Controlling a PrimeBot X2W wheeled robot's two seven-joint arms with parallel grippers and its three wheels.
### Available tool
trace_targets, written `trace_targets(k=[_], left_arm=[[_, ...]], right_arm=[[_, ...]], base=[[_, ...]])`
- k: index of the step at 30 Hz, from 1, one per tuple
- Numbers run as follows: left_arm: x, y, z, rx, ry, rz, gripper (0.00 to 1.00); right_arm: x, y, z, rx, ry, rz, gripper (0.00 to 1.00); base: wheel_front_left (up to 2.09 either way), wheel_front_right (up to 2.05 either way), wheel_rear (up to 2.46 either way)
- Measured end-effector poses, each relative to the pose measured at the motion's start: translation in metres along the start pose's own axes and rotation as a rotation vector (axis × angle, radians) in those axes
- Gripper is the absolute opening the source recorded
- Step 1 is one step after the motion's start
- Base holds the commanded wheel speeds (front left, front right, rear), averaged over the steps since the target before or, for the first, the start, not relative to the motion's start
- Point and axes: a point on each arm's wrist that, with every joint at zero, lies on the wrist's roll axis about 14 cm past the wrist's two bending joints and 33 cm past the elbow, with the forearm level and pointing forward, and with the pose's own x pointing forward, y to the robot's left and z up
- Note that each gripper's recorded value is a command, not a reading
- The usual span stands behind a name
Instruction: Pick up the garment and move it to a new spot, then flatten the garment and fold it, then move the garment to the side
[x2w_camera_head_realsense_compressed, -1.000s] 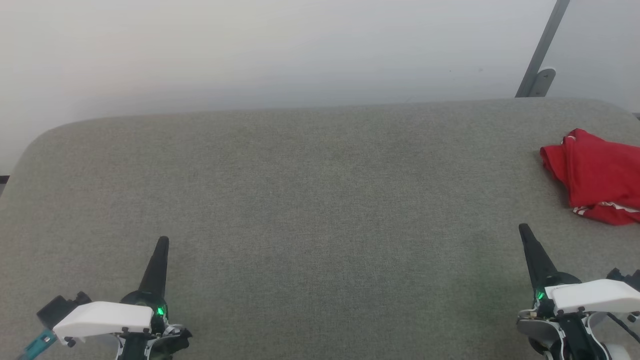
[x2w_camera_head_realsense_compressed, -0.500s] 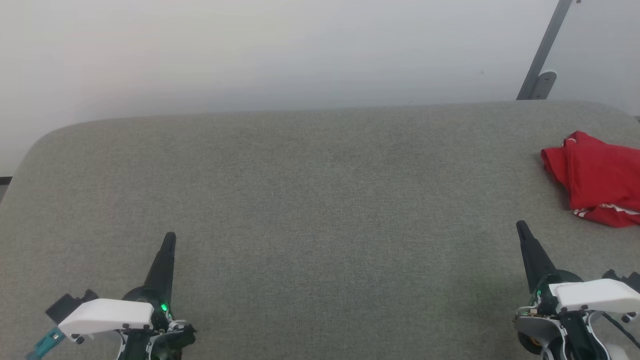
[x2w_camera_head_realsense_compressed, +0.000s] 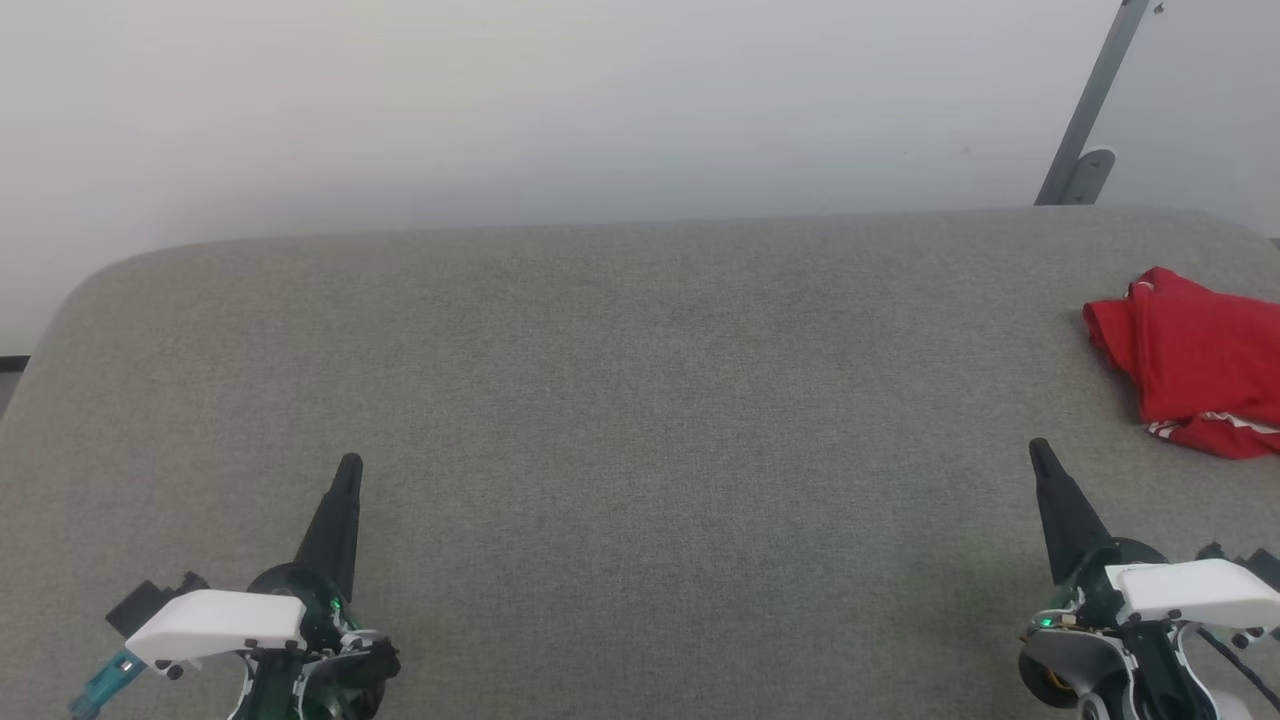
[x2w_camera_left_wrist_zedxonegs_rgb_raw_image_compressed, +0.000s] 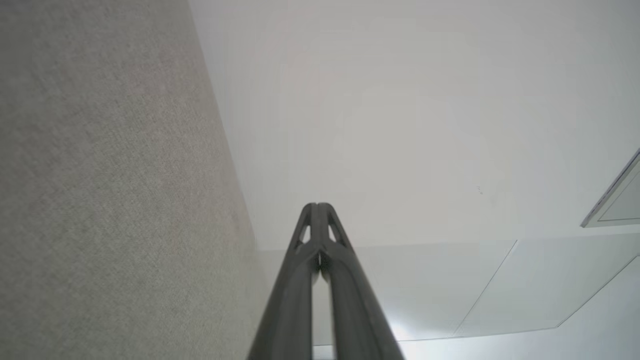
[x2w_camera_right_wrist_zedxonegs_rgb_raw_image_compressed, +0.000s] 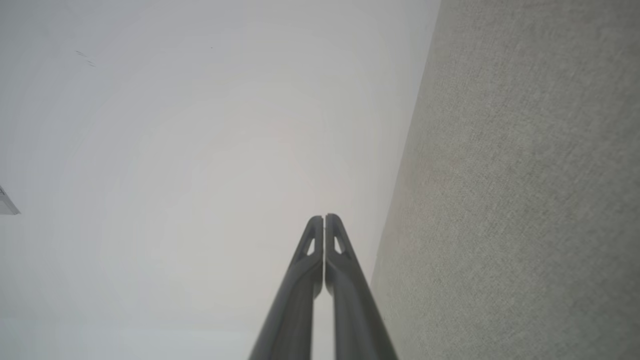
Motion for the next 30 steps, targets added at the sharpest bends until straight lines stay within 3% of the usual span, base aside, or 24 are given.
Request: trace_targets(k=[30], left_arm=[[-0.0001, -0.0004, -0.0014, -0.010, 0.006, -0.002, 0.00]], right_arm=[[0.0002, 0.0009, -0.0008, 0.014, 0.002, 0.004, 0.00]], base=[[0.00, 0.00, 0.00]])
